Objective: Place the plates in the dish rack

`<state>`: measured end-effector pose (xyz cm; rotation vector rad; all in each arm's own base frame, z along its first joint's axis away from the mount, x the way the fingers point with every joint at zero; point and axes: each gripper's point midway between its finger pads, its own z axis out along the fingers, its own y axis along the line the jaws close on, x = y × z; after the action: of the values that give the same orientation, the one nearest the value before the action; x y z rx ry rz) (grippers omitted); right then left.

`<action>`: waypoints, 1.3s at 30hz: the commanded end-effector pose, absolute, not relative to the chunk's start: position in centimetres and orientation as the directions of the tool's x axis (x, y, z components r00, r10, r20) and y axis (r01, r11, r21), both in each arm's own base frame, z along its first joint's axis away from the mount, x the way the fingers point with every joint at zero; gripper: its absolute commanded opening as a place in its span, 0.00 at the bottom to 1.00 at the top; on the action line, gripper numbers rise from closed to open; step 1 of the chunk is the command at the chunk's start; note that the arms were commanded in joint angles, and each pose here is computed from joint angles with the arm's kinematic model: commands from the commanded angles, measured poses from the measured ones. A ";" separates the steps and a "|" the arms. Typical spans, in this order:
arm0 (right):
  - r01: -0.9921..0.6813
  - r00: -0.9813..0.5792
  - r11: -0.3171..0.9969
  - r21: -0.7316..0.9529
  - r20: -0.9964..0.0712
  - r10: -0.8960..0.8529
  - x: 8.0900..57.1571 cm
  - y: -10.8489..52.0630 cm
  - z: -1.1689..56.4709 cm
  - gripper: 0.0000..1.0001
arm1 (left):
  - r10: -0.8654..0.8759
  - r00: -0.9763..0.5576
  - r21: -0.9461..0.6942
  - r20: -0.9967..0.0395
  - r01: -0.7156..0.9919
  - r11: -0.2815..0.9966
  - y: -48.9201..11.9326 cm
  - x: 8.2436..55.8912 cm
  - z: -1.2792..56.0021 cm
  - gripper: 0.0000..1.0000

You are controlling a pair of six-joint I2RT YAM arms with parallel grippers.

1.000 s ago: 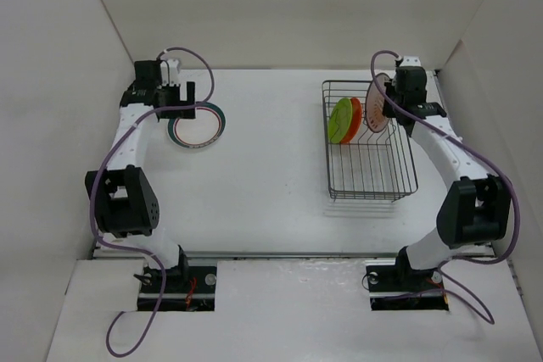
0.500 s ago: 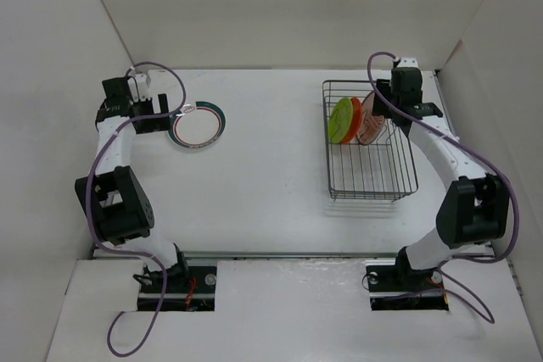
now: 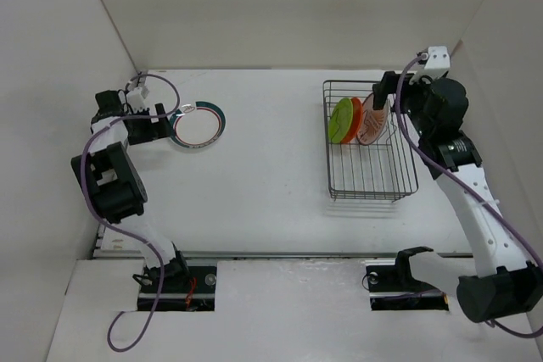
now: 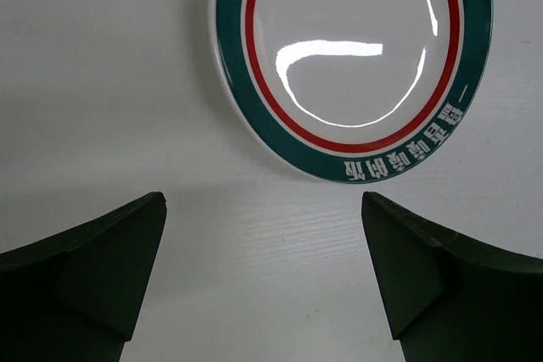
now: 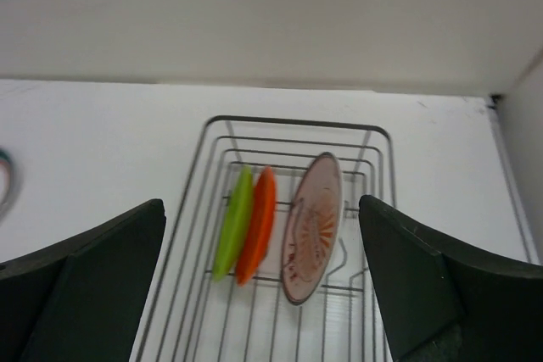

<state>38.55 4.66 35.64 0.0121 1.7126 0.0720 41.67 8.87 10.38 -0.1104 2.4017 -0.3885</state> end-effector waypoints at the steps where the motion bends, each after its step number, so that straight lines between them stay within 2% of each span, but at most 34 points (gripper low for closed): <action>1: -0.351 0.000 0.935 0.044 -0.999 0.047 37.1 10.4 38.3 1.00 | -0.157 -0.739 -0.381 -0.655 0.143 0.914 7.5 43.9 11.0 0.99; 4: -0.449 -0.015 0.892 0.045 -0.999 0.043 36.2 12.7 37.8 1.00 | -0.171 -0.765 -0.419 -0.621 0.140 0.897 7.7 45.2 8.9 0.98; 5: -0.467 -0.016 0.883 0.045 -0.999 0.043 36.0 13.2 37.8 1.00 | -0.164 -0.749 -0.406 -0.642 0.150 0.901 8.2 46.4 9.5 0.97; 7: -0.513 -0.006 0.858 0.042 -0.999 0.045 35.4 14.7 38.1 1.00 | -0.182 -0.778 -0.424 -0.601 0.117 0.898 8.6 47.1 7.5 0.95; 8: -0.523 -0.007 0.851 0.042 -0.999 0.045 35.3 15.1 38.1 1.00 | -0.177 -0.766 -0.414 -0.618 0.125 0.901 9.0 48.0 7.9 0.93; 9: -0.531 -0.007 0.846 0.042 -0.999 0.045 35.1 15.5 38.1 1.00 | -0.187 -0.789 -0.436 -0.585 0.112 0.893 8.6 48.1 6.5 0.92; 18: -0.562 -0.039 0.826 0.050 -0.999 0.033 34.2 17.9 36.5 1.00 | -0.190 -0.834 -0.478 -0.519 0.099 0.873 6.5 48.8 2.5 0.65; 20: -0.562 -0.040 0.826 0.050 -0.999 0.033 34.5 18.0 36.4 1.00 | -0.189 -0.831 -0.476 -0.523 0.101 0.873 6.6 49.1 2.5 0.63; 23: -0.580 -0.060 0.813 0.055 -0.998 0.024 34.6 18.8 35.6 1.00 | -0.189 -0.827 -0.477 -0.529 0.106 0.873 6.3 49.8 2.7 0.55; 26: -0.589 -0.049 0.806 0.052 -0.998 0.029 34.6 19.0 35.7 1.00 | -0.203 -0.841 -0.493 -0.501 0.084 0.866 6.2 49.8 2.3 0.43; 27: -0.603 -0.068 0.796 0.057 -0.998 0.020 34.5 19.5 34.8 1.00 | -0.203 -0.839 -0.491 -0.505 0.086 0.867 6.3 50.1 2.3 0.30; 30: -0.602 -0.076 0.796 0.067 -0.997 0.027 34.9 19.7 34.3 1.00 | -0.224 -0.839 -0.496 -0.495 0.061 0.866 6.5 50.4 2.5 0.03; 31: -0.609 -0.078 0.790 0.068 -0.997 0.026 34.8 19.8 34.0 1.00 | -0.226 -0.845 -0.500 -0.485 0.056 0.864 6.4 50.2 2.4 0.00; 35: -0.636 -0.129 0.763 0.110 -0.991 0.036 35.1 21.1 32.4 1.00 | -0.222 -0.848 -0.571 -0.481 0.111 0.813 4.9 50.0 3.9 0.00; 39: -0.672 -0.226 0.711 0.205 -0.972 0.067 35.9 23.2 29.6 1.00 | -0.182 -0.814 -0.651 -0.552 0.284 0.704 2.1 48.9 10.1 0.00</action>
<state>35.92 21.08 29.64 -0.4717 1.7046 0.6189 49.80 4.37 4.79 -0.0843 2.4197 -0.8742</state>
